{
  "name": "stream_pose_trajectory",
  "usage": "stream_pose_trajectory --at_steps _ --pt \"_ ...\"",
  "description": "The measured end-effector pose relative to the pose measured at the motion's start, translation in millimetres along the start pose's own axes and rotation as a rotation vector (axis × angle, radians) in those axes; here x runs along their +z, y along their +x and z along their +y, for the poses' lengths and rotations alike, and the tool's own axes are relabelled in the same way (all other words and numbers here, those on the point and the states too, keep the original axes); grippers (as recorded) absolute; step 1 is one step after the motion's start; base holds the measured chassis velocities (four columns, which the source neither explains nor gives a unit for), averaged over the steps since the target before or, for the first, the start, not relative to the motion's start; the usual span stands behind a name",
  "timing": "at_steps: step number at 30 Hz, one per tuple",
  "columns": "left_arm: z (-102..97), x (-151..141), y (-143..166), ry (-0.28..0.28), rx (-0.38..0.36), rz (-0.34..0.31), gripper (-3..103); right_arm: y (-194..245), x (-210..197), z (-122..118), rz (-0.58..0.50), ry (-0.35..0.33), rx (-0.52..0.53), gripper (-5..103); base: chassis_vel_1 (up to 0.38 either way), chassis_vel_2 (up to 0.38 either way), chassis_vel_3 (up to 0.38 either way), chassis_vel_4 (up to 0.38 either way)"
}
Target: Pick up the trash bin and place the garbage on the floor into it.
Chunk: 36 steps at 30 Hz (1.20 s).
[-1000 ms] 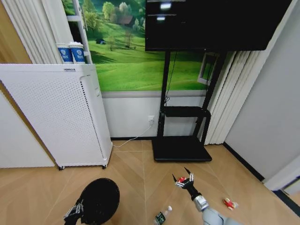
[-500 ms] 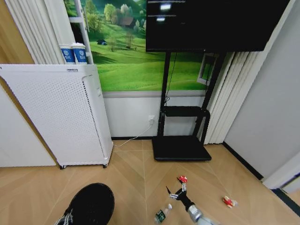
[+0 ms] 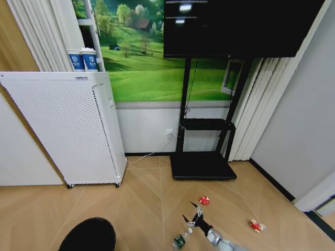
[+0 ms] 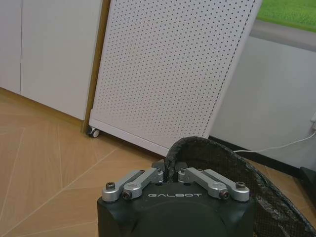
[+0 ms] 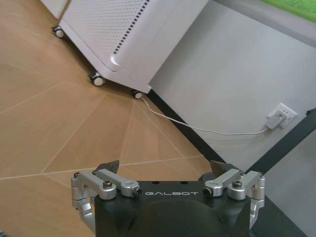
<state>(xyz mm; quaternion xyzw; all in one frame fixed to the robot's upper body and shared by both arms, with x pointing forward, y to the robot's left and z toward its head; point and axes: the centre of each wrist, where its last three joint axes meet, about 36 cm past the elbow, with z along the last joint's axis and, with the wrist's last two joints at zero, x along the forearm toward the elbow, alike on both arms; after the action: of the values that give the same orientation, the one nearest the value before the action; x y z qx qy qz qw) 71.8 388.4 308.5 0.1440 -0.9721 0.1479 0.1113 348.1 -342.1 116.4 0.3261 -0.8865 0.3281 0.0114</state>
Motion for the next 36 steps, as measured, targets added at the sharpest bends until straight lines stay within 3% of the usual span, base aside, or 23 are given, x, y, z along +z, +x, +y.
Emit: stream_pose_trajectory --at_steps 6,9,11,17,19,22,25,29,33,36 --pt "6.2 5 2 0.007 -0.010 0.001 7 15 10 -9 0.024 0.033 -0.032 100 0.000 0.000 0.000 0.000" --pt "8.2 7 -1 0.012 -0.013 0.000 7 25 21 -28 0.039 0.093 -0.040 100 0.000 0.000 0.000 0.000" --pt "6.8 11 -4 0.021 -0.012 -0.001 7 33 31 -42 0.034 0.177 -0.080 100 0.000 0.000 0.000 0.000" --pt "5.5 16 -8 0.029 -0.010 0.003 7 47 39 -58 0.038 0.251 -0.106 100 0.000 0.000 0.000 0.000" --pt "4.7 17 -10 0.033 -0.009 0.002 7 57 43 -71 0.039 0.318 -0.115 100 0.000 0.000 0.000 0.000" --pt "4.2 18 -11 0.036 -0.008 0.002 7 61 44 -78 0.039 0.362 -0.114 100 0.000 0.000 0.000 0.000" --pt "3.2 18 -15 0.039 -0.004 0.000 7 62 43 -97 0.004 0.465 -0.141 100 0.000 0.000 0.000 0.000" --pt "2.0 18 -18 0.043 0.001 -0.001 7 69 42 -101 0.004 0.463 -0.160 100 0.000 0.000 0.000 0.000" --pt "0.3 16 -21 0.044 0.008 -0.004 7 80 49 -105 -0.008 0.507 -0.268 100 0.000 0.000 0.000 0.000" --pt "-1.1 15 -23 0.045 0.012 -0.004 7 86 53 -102 -0.001 0.499 -0.295 100 0.000 0.000 0.000 0.000"
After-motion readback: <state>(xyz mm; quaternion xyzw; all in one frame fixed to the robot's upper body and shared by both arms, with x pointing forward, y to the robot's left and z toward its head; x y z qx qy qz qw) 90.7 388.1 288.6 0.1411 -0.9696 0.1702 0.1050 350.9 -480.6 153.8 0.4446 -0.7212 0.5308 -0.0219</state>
